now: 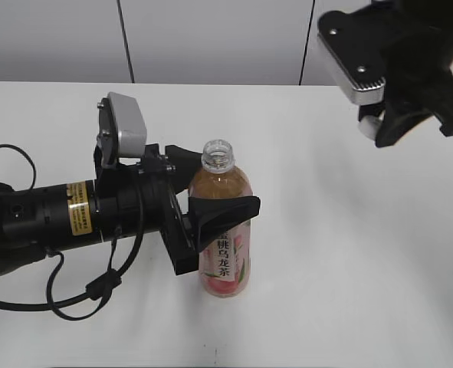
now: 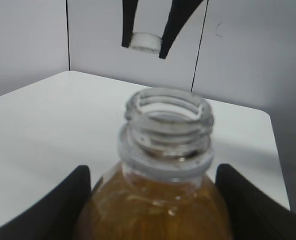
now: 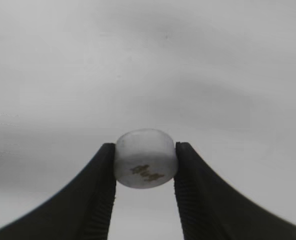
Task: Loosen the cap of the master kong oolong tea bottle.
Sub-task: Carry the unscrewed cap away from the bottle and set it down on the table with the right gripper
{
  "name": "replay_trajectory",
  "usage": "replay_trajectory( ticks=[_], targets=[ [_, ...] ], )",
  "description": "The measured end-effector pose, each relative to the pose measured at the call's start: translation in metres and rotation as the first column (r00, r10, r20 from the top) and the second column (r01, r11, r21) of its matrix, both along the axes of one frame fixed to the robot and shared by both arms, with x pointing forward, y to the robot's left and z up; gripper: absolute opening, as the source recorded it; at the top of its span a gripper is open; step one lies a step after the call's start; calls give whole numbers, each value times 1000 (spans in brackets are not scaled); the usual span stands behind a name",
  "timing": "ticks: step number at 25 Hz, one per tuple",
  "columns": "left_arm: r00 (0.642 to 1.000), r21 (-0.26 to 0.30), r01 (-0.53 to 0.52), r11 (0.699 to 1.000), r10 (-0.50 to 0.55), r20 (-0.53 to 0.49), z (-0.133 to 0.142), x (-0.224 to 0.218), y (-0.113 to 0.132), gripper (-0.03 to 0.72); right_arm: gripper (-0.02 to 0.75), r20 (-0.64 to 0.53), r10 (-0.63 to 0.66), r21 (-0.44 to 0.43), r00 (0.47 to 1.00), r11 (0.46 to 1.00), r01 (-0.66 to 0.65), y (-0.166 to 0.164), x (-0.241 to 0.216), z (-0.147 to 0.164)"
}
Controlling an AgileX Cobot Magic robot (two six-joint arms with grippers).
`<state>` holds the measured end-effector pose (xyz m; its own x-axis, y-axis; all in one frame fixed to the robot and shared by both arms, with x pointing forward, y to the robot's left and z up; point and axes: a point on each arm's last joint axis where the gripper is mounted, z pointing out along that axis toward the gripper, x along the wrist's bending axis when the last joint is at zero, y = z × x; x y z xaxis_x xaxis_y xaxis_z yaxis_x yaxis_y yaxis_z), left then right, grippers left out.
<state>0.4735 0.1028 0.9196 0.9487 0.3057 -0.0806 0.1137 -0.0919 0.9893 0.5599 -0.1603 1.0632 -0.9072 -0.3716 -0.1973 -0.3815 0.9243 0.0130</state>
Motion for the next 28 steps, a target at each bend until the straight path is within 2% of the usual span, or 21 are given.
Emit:
replay_trajectory(
  ticks=[5, 9, 12, 14, 17, 21, 24, 28],
  targets=[
    [1000, 1, 0, 1000, 0, 0, 0, 0, 0, 458, 275, -115, -206, 3, 972, 978, 208, -40, 1, -34],
    [1000, 1, 0, 1000, 0, 0, 0, 0, 0, 458, 275, -116, -354, 18, 928, 933, 358, -42, 10, -64],
    [1000, 0, 0, 1000, 0, 0, 0, 0, 0, 458, 275, -182, -457, -26, 871, 888, 460, -39, 19, -99],
    [1000, 0, 0, 1000, 0, 0, 0, 0, 0, 458, 275, -221, -546, -63, 808, 835, 547, -38, 24, -124],
    [1000, 0, 0, 1000, 0, 0, 0, 0, 0, 458, 275, -274, -695, -163, 664, 715, 680, -37, 26, -162],
    [1000, 0, 0, 1000, 0, 0, 0, 0, 0, 458, 277, -278, -815, -241, 508, 572, 784, -37, 25, -186],
    [1000, 0, 0, 1000, 0, 0, 0, 0, 0, 458, 310, -281, -853, -245, 441, 508, 826, -37, 25, -186],
    [1000, 0, 0, 1000, 0, 0, 0, 0, 0, 458, 461, -288, -883, -243, 371, 442, 863, -34, 25, -185]
  ],
)
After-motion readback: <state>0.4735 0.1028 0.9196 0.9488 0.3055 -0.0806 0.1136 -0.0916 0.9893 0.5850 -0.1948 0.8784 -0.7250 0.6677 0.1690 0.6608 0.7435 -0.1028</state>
